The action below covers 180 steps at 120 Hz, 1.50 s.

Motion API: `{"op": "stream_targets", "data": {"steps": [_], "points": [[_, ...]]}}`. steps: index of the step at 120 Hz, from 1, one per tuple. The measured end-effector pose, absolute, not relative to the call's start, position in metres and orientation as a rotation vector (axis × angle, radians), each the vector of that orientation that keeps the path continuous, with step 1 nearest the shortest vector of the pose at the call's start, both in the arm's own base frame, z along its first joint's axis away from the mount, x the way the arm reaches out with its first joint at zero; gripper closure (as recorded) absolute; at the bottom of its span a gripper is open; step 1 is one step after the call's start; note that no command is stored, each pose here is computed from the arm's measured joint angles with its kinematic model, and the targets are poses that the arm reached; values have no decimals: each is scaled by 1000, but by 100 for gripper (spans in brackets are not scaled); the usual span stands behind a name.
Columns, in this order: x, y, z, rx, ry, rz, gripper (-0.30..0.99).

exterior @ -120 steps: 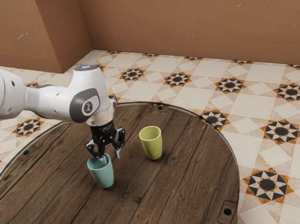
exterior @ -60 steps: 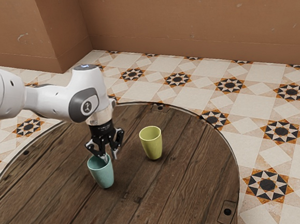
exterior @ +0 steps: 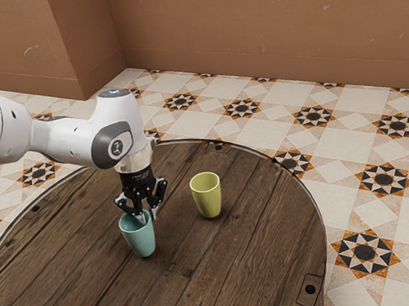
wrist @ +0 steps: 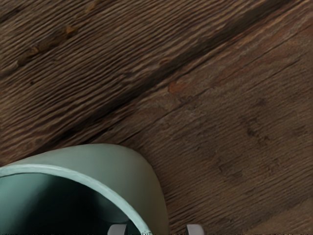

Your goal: Place the left cup onto the right cup

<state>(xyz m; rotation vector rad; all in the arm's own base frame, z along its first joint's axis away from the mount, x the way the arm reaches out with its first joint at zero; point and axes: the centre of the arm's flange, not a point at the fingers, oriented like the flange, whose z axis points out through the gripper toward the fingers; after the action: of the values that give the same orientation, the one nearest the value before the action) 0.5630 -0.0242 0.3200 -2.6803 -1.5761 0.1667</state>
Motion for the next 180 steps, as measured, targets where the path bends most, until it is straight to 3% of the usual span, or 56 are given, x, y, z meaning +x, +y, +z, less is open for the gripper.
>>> {"op": "stream_targets", "data": {"steps": [49, 83, 180], "points": [[563, -24, 320, -2679, -1579, 166, 75], [563, -26, 325, -2685, -1576, 157, 77], [554, -47, 427, -2775, -1470, 122, 79]]}}
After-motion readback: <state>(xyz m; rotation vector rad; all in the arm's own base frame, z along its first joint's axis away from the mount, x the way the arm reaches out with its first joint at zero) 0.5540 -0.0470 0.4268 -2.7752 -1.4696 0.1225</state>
